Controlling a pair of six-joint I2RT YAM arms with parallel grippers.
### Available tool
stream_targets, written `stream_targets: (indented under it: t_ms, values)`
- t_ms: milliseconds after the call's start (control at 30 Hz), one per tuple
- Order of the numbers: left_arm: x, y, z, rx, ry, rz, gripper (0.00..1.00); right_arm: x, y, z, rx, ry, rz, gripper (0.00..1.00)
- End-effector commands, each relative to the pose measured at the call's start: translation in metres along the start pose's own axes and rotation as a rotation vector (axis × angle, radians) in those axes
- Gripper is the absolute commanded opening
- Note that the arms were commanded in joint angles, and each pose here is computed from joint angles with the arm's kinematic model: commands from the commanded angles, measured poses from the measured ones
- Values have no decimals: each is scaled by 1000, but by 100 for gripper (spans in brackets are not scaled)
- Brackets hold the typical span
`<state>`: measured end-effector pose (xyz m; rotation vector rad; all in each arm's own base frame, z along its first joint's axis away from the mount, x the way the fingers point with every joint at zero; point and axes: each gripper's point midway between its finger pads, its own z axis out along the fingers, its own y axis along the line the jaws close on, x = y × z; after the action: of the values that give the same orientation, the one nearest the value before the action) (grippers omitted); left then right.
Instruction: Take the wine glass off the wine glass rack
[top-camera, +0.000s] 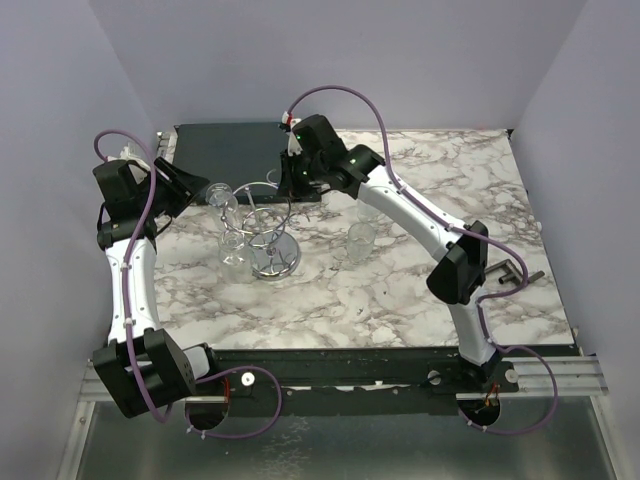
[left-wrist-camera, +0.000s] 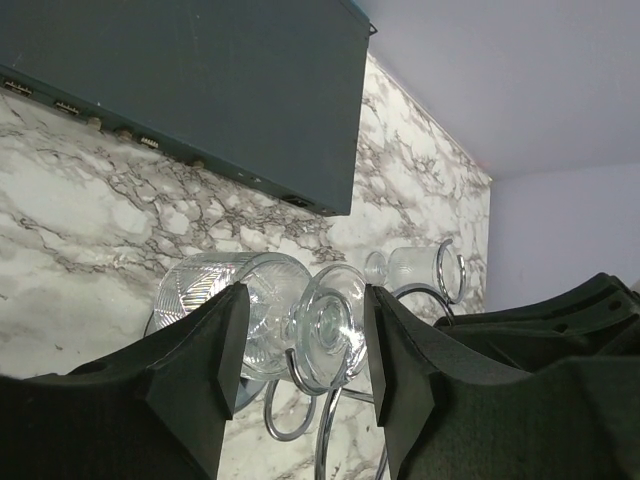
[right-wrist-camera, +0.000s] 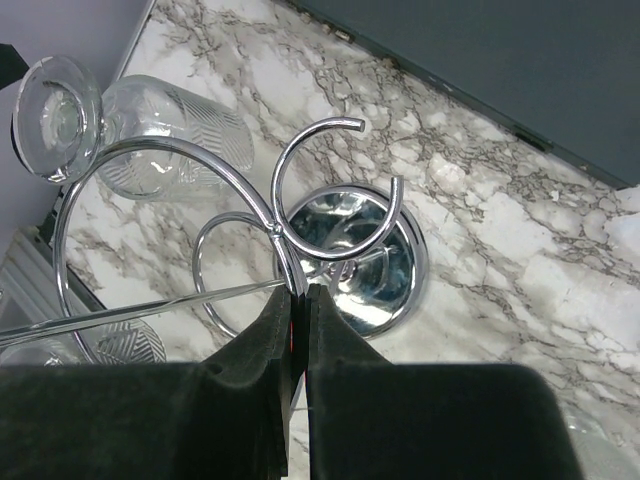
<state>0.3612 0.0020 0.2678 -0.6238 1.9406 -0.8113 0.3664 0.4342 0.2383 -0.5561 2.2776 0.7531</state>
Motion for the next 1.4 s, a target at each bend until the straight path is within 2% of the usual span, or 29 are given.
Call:
stream_targets:
  t_ms: [0,333,633,967,1367]
  values:
    - [-5,-7,-6,10,-11,-8,55,16,-32,31,105,35,-97,1]
    - [-1,-2,-4,-14,12,-31,55,-13,-35,47,104,-55,-272,1]
    - [3,-4,-5,3,43,-37,55,-18,-40,66,88,-106,-414,1]
    - [6,-5,-3,13,71,-27,55,-21,-36,74,56,-148,-453,0]
    - [7,-4,5,38,113,-28,47,-17,-38,74,56,-135,-466,0]
